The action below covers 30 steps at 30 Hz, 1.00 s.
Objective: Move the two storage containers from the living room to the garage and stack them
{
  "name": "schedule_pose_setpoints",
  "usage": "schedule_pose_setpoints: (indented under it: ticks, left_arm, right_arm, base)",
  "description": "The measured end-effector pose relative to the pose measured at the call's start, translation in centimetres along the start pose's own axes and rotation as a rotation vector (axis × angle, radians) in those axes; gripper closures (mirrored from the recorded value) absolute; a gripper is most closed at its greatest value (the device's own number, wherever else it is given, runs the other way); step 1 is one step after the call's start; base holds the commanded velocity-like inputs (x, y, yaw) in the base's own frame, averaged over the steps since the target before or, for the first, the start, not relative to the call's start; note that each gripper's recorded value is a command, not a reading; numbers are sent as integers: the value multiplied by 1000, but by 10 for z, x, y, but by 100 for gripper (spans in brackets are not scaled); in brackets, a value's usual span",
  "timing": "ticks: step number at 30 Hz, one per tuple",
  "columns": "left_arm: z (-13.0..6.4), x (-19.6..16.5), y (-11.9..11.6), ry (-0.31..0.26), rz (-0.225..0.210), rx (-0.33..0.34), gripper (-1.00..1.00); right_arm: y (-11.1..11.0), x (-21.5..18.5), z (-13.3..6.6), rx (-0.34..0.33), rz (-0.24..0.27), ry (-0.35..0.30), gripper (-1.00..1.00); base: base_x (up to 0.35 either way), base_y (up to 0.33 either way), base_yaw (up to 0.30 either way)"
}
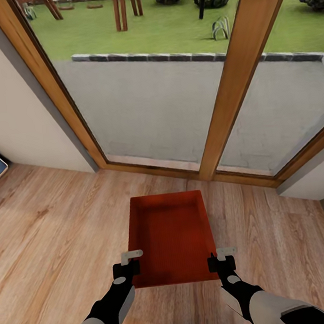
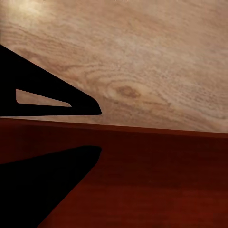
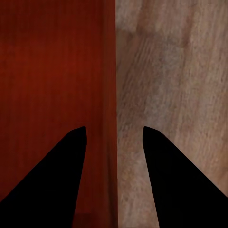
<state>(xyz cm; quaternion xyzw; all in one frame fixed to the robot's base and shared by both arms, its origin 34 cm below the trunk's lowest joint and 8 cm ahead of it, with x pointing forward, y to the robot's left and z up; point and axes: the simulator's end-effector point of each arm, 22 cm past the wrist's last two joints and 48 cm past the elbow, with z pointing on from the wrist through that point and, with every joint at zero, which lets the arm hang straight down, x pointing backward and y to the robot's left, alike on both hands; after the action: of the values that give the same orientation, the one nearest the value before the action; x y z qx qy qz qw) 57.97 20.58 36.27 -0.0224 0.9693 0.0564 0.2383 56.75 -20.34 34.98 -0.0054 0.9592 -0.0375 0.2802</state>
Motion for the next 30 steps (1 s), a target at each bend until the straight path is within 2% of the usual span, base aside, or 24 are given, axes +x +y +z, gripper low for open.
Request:
schedule_pose_setpoints:
  ticks: [30]
  left_arm:
    - [-46,-18,6,26,-11,-3,100]
  right_arm:
    - [-3,-27,-44,-4,-15,23,100]
  base:
    - [0,0,0]
